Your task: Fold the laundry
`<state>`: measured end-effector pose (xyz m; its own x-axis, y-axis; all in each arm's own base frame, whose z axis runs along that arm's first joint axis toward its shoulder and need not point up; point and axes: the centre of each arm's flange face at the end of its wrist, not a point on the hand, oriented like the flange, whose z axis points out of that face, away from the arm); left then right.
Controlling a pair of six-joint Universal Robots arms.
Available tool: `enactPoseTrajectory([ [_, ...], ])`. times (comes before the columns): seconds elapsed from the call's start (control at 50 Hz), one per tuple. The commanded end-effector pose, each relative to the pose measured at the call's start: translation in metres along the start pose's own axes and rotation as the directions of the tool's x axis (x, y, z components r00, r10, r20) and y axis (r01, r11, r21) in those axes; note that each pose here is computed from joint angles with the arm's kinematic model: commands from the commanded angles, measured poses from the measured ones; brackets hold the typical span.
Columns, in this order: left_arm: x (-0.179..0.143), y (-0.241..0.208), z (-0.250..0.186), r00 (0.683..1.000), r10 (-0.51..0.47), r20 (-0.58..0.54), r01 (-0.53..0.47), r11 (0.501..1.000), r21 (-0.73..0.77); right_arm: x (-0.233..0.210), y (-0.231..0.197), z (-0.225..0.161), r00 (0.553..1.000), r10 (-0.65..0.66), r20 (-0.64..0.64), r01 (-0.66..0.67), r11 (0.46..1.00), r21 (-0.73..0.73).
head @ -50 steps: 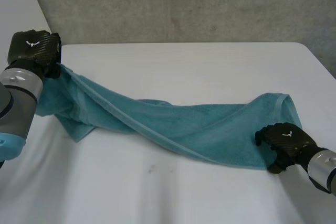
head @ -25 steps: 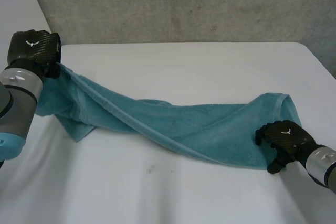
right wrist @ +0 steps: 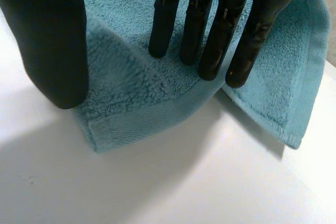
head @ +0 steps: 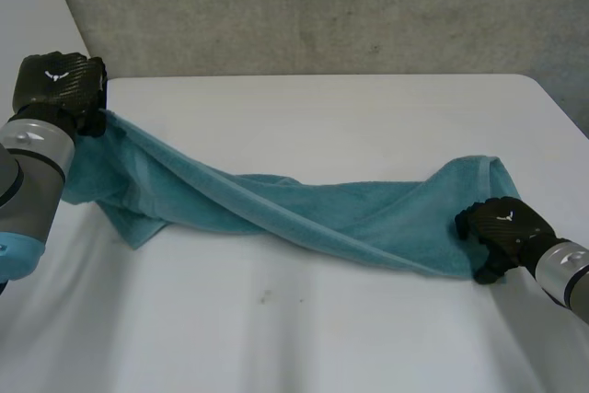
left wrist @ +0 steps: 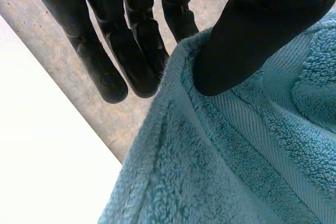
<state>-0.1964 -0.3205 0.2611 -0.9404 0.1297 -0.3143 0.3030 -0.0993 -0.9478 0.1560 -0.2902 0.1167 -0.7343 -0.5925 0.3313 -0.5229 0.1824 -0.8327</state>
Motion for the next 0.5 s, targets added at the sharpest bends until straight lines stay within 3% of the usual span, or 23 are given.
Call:
enactPoseTrajectory([
  [0.02,0.000,0.000,0.000,1.000,0.001,0.000,-0.001,1.000,0.001,0.000,-0.004,0.003,1.000,-0.016,0.000,0.016,1.000,0.020],
  [0.26,0.000,0.000,0.000,1.000,0.001,0.000,-0.001,1.000,-0.001,0.011,-0.017,0.003,0.998,-0.035,-0.058,0.039,0.997,0.059],
  [0.36,0.002,0.003,-0.003,1.000,0.005,-0.007,-0.005,1.000,-0.017,0.026,-0.047,-0.016,0.984,-0.082,-0.155,0.099,0.990,0.100],
  [0.5,0.004,0.012,-0.020,0.999,0.019,-0.028,-0.021,0.997,-0.075,0.038,-0.086,-0.057,0.978,-0.077,-0.194,0.090,0.994,0.058],
])
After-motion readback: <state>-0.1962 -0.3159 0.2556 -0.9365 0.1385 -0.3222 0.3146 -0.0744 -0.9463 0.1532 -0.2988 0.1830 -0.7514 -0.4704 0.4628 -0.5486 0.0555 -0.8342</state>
